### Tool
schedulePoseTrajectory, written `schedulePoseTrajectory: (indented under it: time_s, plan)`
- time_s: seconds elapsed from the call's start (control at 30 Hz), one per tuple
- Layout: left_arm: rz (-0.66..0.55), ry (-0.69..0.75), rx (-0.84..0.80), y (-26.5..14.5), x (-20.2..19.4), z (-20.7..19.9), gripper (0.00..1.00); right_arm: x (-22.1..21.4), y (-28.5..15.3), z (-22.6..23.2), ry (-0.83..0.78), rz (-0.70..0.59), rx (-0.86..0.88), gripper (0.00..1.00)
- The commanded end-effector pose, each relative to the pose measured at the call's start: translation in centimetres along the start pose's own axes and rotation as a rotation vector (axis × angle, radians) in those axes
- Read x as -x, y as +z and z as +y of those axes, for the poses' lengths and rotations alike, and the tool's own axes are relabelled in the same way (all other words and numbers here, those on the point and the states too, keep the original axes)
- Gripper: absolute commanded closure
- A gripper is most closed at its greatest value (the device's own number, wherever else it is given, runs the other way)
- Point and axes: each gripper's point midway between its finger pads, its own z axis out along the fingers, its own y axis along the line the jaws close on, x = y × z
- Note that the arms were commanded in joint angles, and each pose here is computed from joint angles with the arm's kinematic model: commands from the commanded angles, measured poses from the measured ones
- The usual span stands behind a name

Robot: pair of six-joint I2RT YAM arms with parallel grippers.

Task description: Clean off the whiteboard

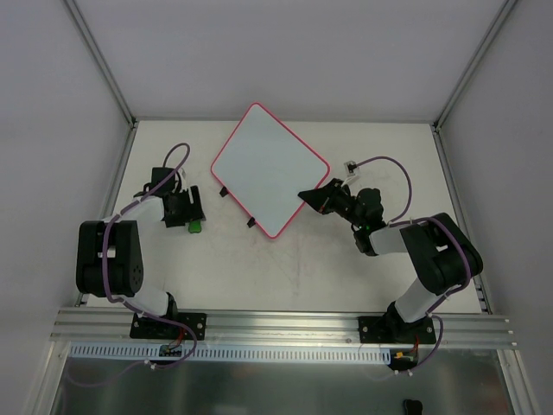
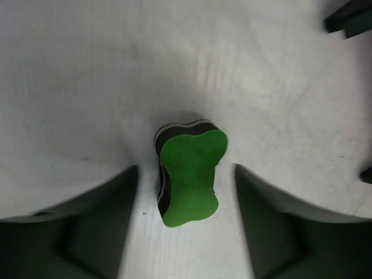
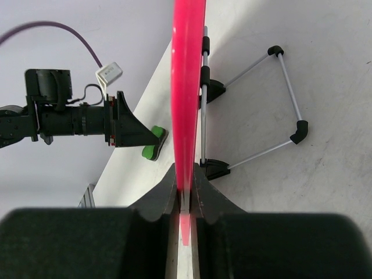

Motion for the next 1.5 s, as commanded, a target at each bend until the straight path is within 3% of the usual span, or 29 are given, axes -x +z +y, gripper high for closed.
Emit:
schedulePoseTrajectory:
  time_s: [0.0,0.33,0.4,0.73,0.77,0.8,0.9,1.17,1.47]
  plan:
    - [-0.018,0.015,0.012,-0.6,0.9,0.1,0.01,4.2,0.0,7.9,-0.158,-0.141,0.308,0.90]
    - [-0.124,-0.013,0.083,-2.5,2.0,1.1,0.01,4.3,0.0,7.9,-0.161,-0.147,0.305,0.86]
    - [-0.172,-0.011,0.077,-3.3,2.6,0.9,0.01,4.3,-0.1,7.8,-0.161,-0.148,0.302,0.76]
    - [-0.265,-0.005,0.045,-4.6,3.1,0.4,0.01,4.5,-0.1,7.7,-0.157,-0.153,0.297,0.56]
    - [-0.267,-0.005,0.048,-4.6,3.2,0.5,0.01,4.4,-0.2,7.7,-0.161,-0.153,0.298,0.51]
    - [-0.269,-0.008,0.047,-4.6,3.2,0.5,0.01,4.5,-0.2,7.7,-0.162,-0.155,0.296,0.38]
    - [-0.276,-0.010,0.045,-4.8,3.2,0.4,0.01,4.5,-0.5,7.4,-0.166,-0.166,0.281,0.26]
    - [-0.340,-0.021,0.051,-5.9,3.7,0.5,0.01,5.2,-1.3,6.5,-0.155,-0.197,0.243,0.18]
    - [-0.512,-0.049,0.001,-8.6,4.6,-0.2,0.01,6.8,-4.2,5.8,-0.145,-0.264,0.197,0.06]
